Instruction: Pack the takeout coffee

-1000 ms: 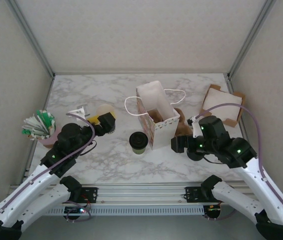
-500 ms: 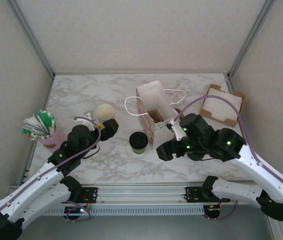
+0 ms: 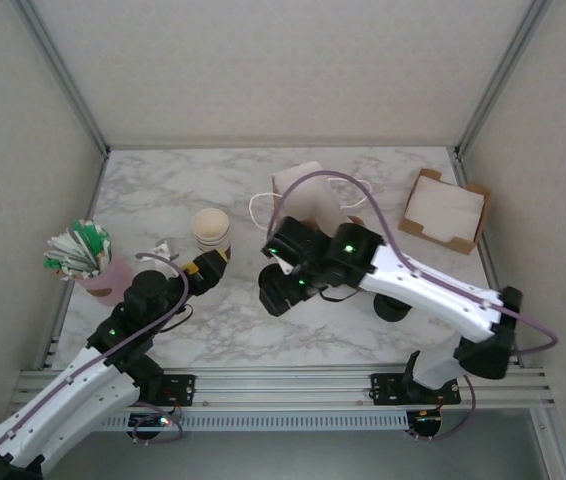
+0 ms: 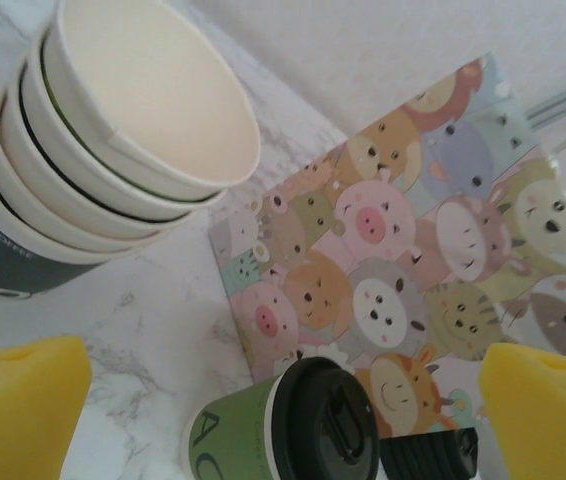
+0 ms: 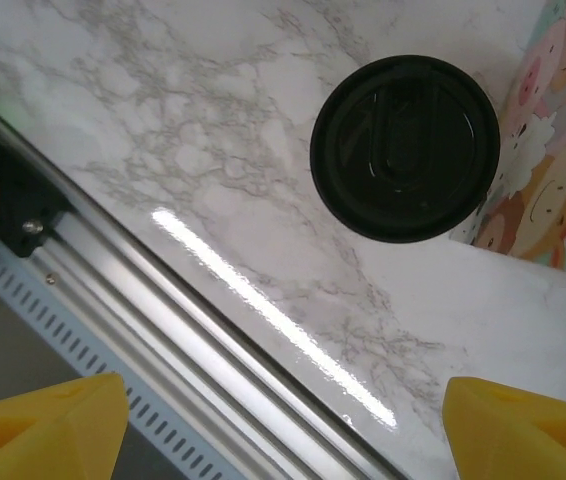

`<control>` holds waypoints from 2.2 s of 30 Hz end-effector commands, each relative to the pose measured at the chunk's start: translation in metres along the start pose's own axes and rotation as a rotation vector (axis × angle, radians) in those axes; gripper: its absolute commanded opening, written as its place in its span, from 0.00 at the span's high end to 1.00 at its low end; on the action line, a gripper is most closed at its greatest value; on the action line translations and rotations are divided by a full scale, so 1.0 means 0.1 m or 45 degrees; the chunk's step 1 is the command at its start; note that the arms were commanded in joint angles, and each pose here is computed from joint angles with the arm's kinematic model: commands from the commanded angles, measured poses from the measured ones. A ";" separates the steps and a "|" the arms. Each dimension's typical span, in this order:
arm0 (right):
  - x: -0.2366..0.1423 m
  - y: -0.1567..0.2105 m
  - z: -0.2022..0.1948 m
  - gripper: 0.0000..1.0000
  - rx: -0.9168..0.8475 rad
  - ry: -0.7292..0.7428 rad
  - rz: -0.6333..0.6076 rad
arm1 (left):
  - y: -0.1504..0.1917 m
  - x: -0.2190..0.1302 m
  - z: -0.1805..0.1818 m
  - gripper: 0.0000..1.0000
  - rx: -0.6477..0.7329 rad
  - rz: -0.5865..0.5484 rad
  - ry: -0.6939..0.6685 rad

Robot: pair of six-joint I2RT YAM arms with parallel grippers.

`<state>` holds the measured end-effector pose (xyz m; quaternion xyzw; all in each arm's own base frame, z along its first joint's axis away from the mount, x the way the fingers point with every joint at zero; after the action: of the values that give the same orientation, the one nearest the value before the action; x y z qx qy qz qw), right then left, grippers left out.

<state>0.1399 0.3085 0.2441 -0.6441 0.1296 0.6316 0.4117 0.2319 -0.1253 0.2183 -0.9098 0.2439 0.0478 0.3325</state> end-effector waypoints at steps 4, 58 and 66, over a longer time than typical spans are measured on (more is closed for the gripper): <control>0.23 -0.17 -0.04 0.19 -0.056 0.165 0.138 | -0.12 -0.13 0.16 0.00 -0.011 -0.104 -0.077; 1.13 -0.29 -0.57 0.18 0.054 0.304 0.396 | -0.19 -0.20 0.12 0.00 0.019 -0.143 -0.056; 1.19 -0.27 -0.57 0.22 0.056 0.294 0.406 | -0.20 -0.20 0.12 0.00 0.018 -0.144 -0.056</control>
<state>0.2182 0.3334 0.1380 -0.6754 0.2782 0.6130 0.3012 0.2231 -0.1007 0.2258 -0.9192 0.1949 0.0465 0.3391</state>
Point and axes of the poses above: each hand's point on the last joint's axis, 136 mm out from that joint toward the fingers, its own x axis out along the fingers, its own z axis along the line the jaws close on, y = z × x, the point moved 1 cm from there along -x, back along the fingers, and after that the axes turned 2 degrees about -x, right-handed, at the moved point
